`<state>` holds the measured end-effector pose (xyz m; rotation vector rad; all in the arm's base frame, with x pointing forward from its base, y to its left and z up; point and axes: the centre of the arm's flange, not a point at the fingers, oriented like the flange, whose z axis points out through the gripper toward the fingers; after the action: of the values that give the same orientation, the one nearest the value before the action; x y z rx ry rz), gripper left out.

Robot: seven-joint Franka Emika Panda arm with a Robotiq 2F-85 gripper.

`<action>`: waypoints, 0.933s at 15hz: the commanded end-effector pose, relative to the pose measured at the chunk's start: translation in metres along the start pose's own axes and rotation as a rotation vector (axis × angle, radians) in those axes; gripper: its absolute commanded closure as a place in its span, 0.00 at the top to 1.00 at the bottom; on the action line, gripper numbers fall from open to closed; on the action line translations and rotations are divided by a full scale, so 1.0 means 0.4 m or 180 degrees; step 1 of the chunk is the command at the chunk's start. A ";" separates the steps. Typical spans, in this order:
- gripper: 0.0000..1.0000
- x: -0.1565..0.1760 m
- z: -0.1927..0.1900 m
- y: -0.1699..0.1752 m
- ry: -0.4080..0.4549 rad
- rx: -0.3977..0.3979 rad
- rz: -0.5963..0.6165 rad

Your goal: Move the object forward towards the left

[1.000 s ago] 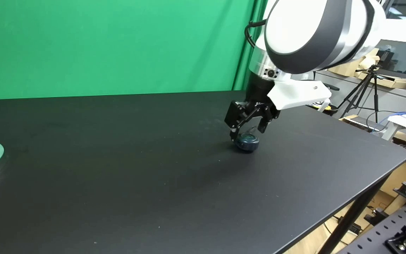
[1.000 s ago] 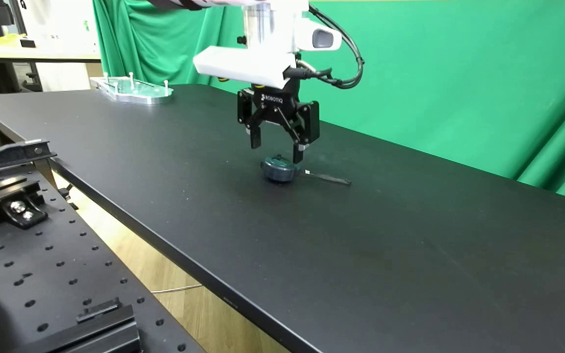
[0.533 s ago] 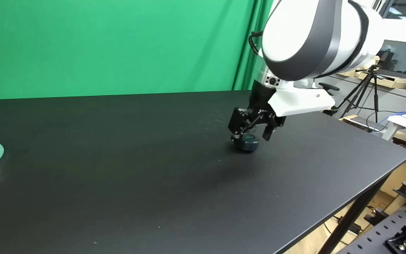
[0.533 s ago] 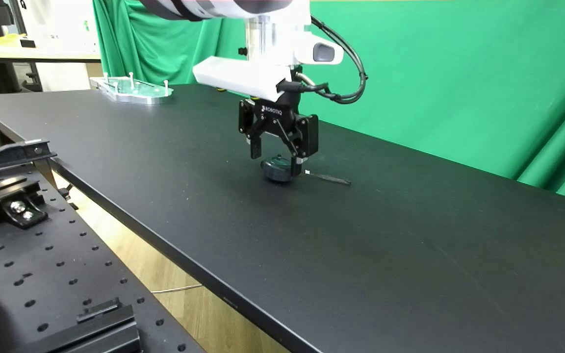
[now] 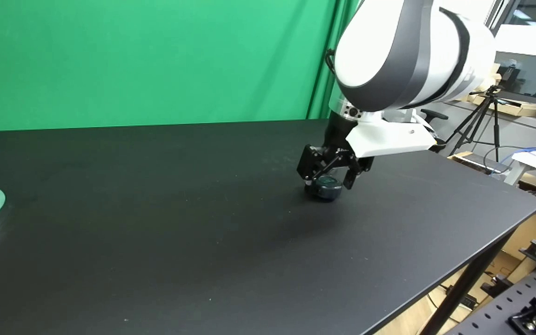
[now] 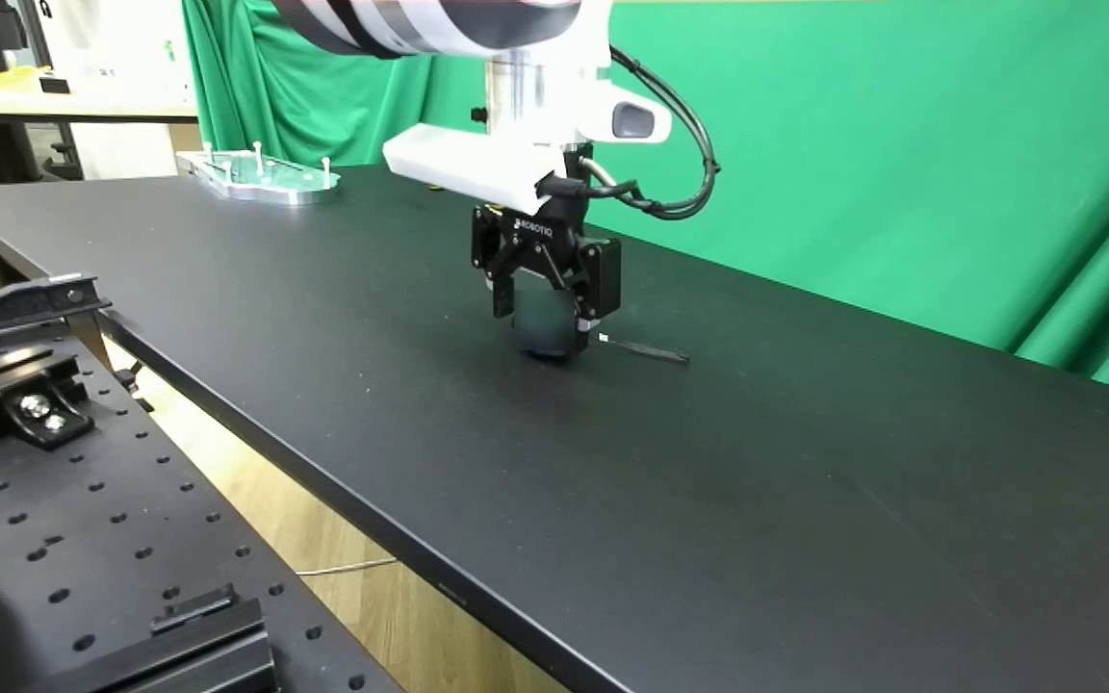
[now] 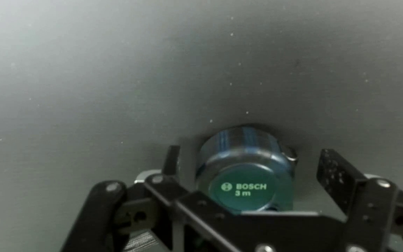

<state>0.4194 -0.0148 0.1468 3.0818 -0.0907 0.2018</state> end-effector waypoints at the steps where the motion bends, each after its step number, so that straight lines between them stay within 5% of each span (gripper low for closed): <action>1: 1.00 0.042 0.009 0.007 0.0081 -0.0004 0.0042; 3: 0.96 0.055 0.014 0.009 0.0077 -0.0006 0.0013; 4: 0.73 0.059 0.017 0.007 0.0069 0.0010 0.0001; 6: 0.68 0.059 0.023 0.003 0.0037 0.0029 -0.0047; 9: 0.45 0.053 0.027 -0.003 0.0004 0.0069 -0.0098; 14: 0.45 0.055 -0.005 -0.024 0.0050 0.0095 -0.0215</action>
<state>0.4394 -0.0108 0.1414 3.0995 -0.0085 0.2237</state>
